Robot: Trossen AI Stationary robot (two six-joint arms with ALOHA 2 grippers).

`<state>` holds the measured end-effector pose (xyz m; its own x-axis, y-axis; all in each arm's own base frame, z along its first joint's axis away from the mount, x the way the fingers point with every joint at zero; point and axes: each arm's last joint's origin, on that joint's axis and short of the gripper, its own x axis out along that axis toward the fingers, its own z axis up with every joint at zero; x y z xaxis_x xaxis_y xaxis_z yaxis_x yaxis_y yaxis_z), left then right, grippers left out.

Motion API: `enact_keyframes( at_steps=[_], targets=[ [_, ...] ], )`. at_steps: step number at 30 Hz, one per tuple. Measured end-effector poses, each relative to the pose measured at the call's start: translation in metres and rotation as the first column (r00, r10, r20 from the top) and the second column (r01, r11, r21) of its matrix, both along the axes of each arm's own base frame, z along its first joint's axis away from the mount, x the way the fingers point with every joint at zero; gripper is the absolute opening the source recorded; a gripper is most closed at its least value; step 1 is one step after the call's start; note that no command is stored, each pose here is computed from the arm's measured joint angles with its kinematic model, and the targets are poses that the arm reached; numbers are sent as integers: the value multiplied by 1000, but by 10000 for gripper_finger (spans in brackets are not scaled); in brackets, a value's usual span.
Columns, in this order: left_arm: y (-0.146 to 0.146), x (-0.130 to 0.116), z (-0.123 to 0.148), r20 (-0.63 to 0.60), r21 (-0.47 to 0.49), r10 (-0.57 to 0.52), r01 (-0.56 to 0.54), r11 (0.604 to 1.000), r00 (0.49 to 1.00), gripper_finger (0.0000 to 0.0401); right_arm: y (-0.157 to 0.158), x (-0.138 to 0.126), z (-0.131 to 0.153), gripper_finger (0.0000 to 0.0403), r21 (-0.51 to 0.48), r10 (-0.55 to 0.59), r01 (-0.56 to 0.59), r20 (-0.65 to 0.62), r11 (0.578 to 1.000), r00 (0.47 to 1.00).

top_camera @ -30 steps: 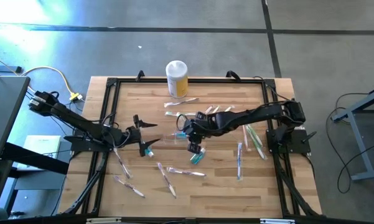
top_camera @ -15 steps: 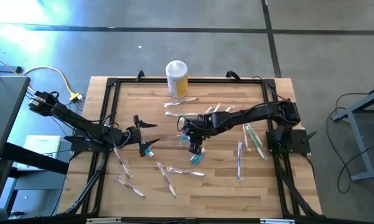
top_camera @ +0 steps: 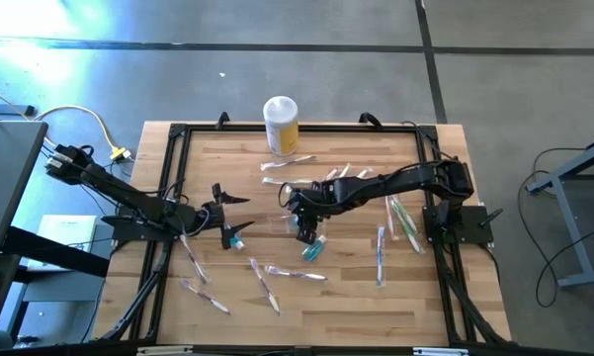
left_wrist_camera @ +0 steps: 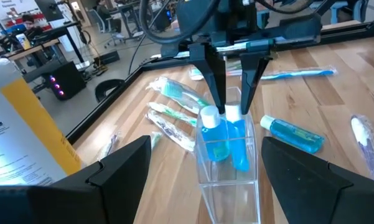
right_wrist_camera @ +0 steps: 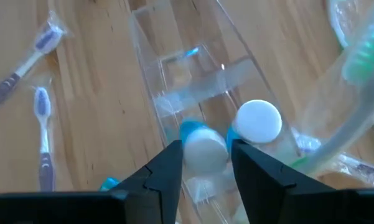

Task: Pick & Place toothbrushing station
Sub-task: Put the mouthwash bottle into the transparent organizer, then put the violet toothbrush into the transparent organizer

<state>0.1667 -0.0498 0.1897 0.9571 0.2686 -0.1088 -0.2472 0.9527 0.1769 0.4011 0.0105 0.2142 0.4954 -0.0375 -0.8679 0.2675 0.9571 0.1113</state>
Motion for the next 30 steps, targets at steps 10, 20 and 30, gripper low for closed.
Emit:
enact_keyframes(
  at_steps=[10,20,30],
  targets=[
    [0,0,0,-3,1,0,0,1000,1000,299,0,0,8,187,12,-10,9,47,1000,999],
    [-1,-1,-4,-40,-8,-31,31,999,999,299,5,-21,43,191,50,-45,42,75,998,996],
    [-6,3,12,-175,-13,-130,129,992,976,299,33,-70,44,167,8,-130,139,-290,990,948]
  ],
)
